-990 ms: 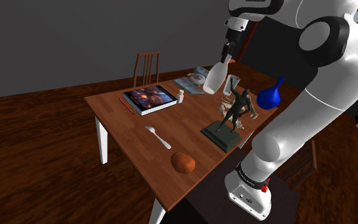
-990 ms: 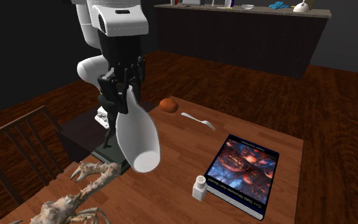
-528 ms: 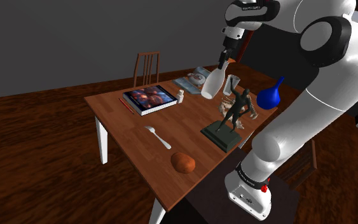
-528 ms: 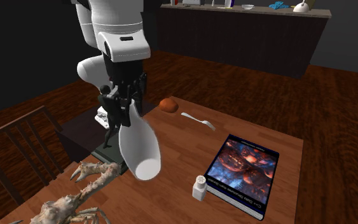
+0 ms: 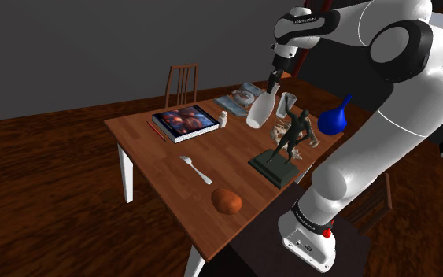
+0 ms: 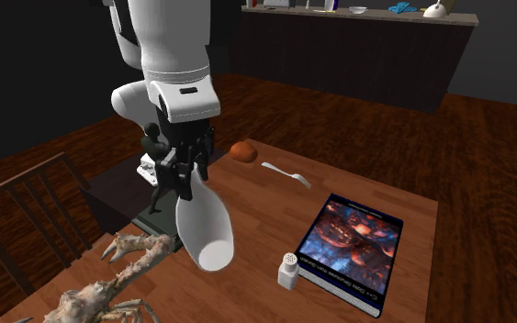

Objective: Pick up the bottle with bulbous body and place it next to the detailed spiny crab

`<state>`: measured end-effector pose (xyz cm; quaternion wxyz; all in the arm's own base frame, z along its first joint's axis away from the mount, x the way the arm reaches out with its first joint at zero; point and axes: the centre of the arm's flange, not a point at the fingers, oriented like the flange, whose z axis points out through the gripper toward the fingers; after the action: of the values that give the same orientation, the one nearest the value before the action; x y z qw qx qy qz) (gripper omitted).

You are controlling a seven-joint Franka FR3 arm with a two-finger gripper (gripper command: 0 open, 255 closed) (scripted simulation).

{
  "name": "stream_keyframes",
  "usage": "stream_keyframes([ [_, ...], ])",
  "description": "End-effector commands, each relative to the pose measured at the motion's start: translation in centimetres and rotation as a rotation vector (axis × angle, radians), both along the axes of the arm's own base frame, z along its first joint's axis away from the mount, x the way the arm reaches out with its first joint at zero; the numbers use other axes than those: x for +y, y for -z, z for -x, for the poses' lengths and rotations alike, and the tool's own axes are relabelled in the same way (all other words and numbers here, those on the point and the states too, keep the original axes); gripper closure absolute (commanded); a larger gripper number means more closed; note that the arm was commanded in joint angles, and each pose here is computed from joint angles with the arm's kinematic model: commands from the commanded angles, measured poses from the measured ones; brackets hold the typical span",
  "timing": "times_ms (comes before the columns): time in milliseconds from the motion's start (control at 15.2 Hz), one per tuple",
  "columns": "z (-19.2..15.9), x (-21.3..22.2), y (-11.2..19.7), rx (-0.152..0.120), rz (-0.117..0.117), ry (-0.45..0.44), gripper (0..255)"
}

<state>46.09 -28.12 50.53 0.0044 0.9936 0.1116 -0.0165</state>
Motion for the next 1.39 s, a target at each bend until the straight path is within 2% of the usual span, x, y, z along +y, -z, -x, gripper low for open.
stream_keyframes([
  [0, 0.0, 0.0, 1.2, -0.001, 0.0, 0.0, 255],
  [726, 0.0, 0.0, 7.0, -0.001, 0.0, 0.0, 255],
  [1254, 0.0, 0.0, 7.2, -0.001, 0.0, 0.0, 255],
  [1320, 0.0, 0.0, 7.2, -0.001, 0.0, 0.0, 0],
])
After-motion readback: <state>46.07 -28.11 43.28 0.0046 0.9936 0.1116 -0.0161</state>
